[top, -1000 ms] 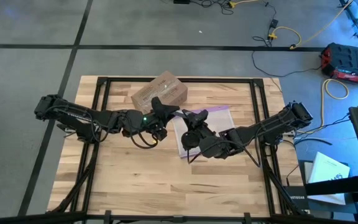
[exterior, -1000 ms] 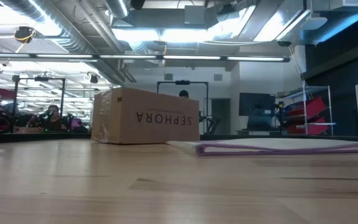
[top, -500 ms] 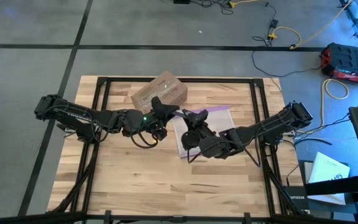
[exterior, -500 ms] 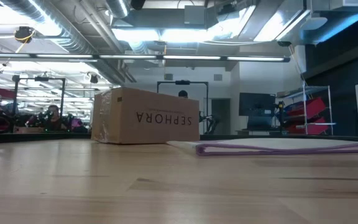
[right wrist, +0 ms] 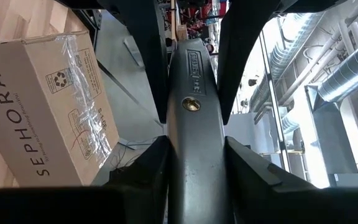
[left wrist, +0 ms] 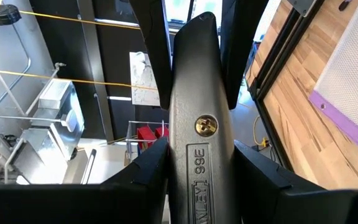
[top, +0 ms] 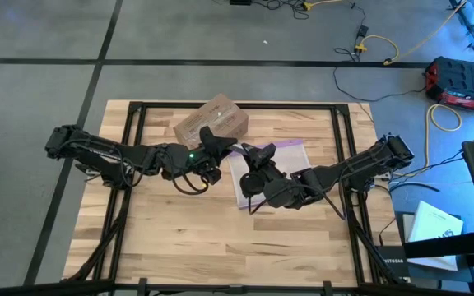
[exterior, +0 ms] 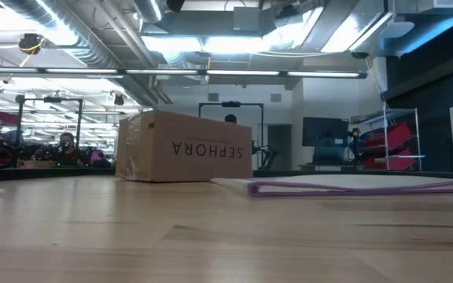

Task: Unpack boxes
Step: Open the cutter

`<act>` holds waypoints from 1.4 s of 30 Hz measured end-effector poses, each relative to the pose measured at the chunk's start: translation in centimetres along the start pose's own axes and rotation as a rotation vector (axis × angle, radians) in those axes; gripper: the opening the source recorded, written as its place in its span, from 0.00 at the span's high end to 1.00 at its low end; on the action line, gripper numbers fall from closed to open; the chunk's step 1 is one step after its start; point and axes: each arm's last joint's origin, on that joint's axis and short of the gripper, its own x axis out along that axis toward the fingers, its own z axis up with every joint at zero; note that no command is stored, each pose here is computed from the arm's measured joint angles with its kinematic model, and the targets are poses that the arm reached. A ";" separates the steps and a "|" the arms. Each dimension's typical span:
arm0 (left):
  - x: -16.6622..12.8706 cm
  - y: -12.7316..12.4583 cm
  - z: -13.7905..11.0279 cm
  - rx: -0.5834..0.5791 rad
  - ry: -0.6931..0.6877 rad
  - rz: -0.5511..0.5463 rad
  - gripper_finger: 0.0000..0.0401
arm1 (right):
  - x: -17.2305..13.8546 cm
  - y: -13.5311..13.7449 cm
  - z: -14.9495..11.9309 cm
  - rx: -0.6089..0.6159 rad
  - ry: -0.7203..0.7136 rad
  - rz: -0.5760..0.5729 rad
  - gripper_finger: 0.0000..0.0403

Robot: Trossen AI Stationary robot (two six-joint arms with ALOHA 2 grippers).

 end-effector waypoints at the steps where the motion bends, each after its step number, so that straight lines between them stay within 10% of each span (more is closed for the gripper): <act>1: 0.0 0.0 0.0 0.000 0.000 0.000 0.69 | 0.0 0.0 0.0 -0.001 0.001 0.000 0.74; 42: 0.0 0.2 0.0 0.003 -0.003 0.023 0.69 | -0.1 -0.1 -0.3 0.005 0.008 0.007 0.74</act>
